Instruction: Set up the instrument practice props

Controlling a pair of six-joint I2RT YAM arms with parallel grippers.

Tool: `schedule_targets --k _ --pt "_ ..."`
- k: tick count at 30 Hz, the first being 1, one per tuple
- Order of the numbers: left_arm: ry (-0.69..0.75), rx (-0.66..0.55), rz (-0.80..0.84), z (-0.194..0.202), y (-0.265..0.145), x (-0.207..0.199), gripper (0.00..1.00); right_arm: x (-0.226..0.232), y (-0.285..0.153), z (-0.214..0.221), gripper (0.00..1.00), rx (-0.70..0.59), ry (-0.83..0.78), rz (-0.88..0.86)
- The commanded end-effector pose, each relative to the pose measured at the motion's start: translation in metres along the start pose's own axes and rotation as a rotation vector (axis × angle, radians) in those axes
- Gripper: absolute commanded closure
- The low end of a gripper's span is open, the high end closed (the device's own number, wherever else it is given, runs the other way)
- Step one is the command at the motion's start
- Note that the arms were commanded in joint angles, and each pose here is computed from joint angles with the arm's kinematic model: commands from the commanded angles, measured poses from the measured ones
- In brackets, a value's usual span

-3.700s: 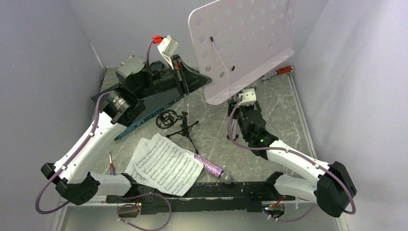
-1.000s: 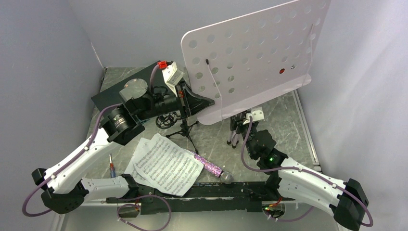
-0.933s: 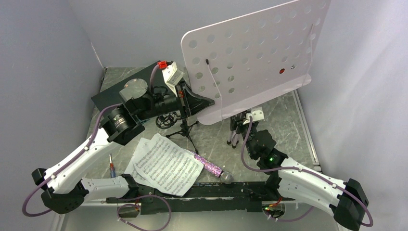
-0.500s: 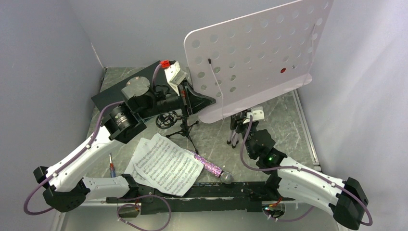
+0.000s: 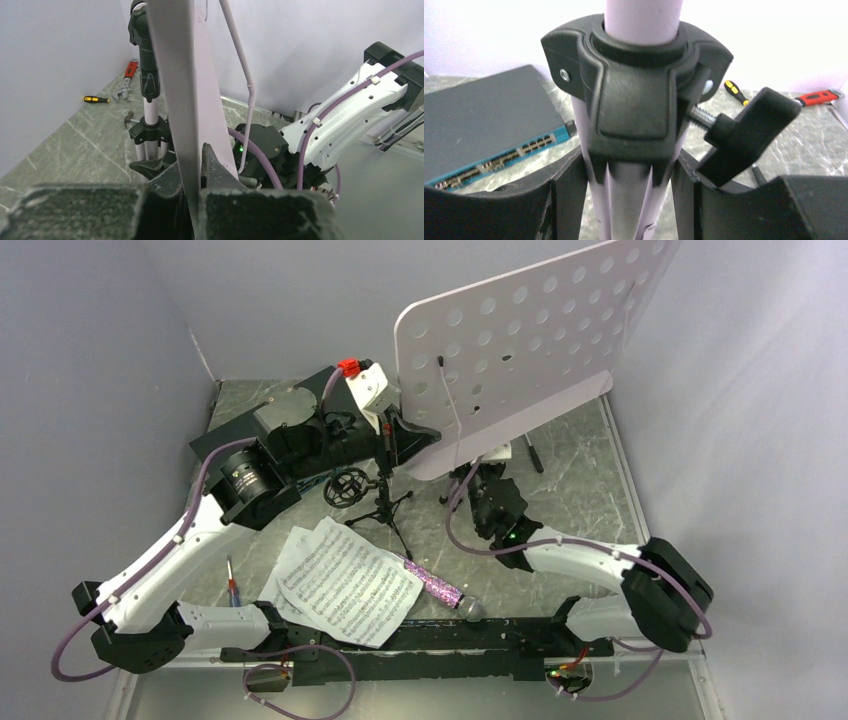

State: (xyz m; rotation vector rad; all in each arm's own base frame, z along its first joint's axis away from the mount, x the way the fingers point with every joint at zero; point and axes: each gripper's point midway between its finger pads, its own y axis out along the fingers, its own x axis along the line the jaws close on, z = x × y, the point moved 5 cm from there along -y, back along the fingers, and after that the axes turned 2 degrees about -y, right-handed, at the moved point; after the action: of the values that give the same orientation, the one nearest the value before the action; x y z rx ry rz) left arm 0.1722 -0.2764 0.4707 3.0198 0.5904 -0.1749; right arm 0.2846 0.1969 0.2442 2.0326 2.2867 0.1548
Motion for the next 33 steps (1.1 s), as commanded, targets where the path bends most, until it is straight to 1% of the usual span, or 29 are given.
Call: schedule_targets --k 1,6,10,14,16,22,25,29,30,31,33 --pt "0.009 -0.007 0.098 -0.005 -0.005 -0.02 0.97 0.015 0.025 -0.099 1.0 -0.325 0.116 -0.032" --pt "-0.019 -0.001 0.038 0.002 -0.012 -0.015 0.97 0.024 0.033 -0.092 1.0 -0.281 0.081 -0.069" --pt "-0.043 -0.026 -0.026 0.007 -0.018 -0.009 0.97 0.024 0.027 -0.079 1.0 -0.222 0.062 -0.101" --pt "-0.063 -0.034 -0.035 0.017 -0.019 -0.007 0.97 0.02 0.02 -0.063 1.0 -0.142 0.049 -0.105" --pt "-0.079 -0.02 -0.038 0.022 -0.017 -0.006 0.98 0.016 0.013 -0.058 1.0 -0.127 0.051 -0.117" --pt "-0.098 -0.021 -0.063 0.027 -0.013 -0.002 0.97 0.019 0.0 -0.055 0.8 -0.034 0.057 -0.207" --pt "-0.094 -0.023 -0.041 0.028 -0.01 -0.004 0.97 0.02 -0.007 -0.051 0.76 0.0 0.079 -0.235" --pt "-0.101 0.01 -0.029 0.032 -0.006 -0.004 0.97 0.018 -0.014 -0.044 0.68 0.032 0.099 -0.245" --pt "-0.1 0.016 -0.02 0.033 -0.005 -0.005 0.98 0.017 -0.015 -0.043 0.65 0.034 0.103 -0.246" --pt "-0.1 0.019 -0.01 0.033 -0.005 -0.007 0.97 0.016 -0.017 -0.043 0.55 0.032 0.11 -0.242" --pt "-0.102 0.023 -0.005 0.035 -0.004 -0.007 0.97 0.014 -0.019 -0.042 0.42 0.032 0.122 -0.245"
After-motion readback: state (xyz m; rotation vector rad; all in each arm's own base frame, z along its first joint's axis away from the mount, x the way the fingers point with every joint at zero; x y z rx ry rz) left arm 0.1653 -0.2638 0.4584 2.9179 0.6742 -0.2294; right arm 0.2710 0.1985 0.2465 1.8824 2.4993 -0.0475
